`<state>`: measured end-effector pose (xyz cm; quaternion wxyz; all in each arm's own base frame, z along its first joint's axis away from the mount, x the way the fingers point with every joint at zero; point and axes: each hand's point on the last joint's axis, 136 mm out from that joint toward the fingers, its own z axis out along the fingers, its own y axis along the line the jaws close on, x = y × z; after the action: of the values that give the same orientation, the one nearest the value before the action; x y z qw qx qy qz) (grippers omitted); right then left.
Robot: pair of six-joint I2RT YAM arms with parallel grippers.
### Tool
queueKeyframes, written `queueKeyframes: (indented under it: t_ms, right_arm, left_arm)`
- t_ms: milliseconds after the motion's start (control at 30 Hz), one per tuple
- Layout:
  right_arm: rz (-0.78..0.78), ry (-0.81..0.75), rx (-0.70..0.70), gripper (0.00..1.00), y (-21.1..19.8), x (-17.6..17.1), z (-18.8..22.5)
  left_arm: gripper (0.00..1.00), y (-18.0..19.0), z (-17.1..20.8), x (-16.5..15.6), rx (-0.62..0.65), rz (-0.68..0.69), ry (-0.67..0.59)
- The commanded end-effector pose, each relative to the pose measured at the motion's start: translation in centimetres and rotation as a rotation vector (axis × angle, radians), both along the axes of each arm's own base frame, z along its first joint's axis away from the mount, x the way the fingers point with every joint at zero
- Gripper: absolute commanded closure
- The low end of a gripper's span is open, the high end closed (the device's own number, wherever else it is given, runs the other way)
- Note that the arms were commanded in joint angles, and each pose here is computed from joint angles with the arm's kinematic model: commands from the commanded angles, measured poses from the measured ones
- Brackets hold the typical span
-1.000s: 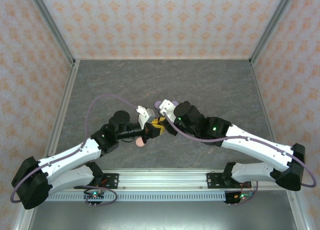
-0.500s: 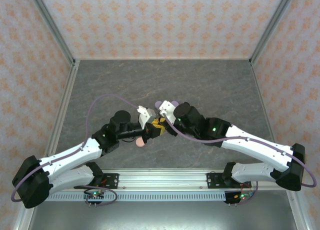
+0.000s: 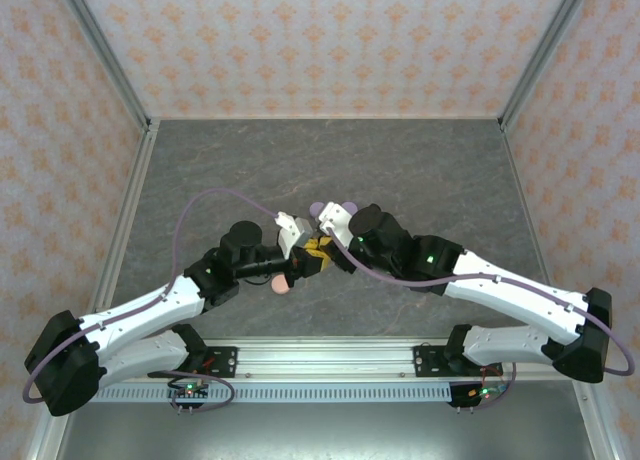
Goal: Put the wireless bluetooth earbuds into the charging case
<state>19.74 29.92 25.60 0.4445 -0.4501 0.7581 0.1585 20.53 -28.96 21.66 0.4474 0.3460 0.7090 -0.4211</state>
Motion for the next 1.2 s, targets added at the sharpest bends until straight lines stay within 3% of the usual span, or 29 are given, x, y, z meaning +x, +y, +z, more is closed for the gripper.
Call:
queueKeyframes:
  t_ms: [0,367,767,1167]
  right_arm:
    - [0.06,0.05,0.009,0.77,-0.1,-1.6,-0.5]
    - [0.09,0.075,0.029,0.77,0.2,-2.3,-0.6]
    - [-0.041,0.071,0.021,0.75,-0.4,0.2,-0.7]
    - [-0.045,0.164,0.104,0.75,-0.3,0.8,0.0]
  left_arm:
    - [1.0,-0.6,2.9,0.1,-0.064,-0.013,-0.061]
    - [1.0,-0.5,2.9,0.0,-0.065,-0.009,-0.064]
    - [1.0,-0.4,3.0,-0.2,-0.069,-0.018,-0.07]
    - [1.0,-0.4,3.0,-0.3,-0.068,-0.021,-0.073]
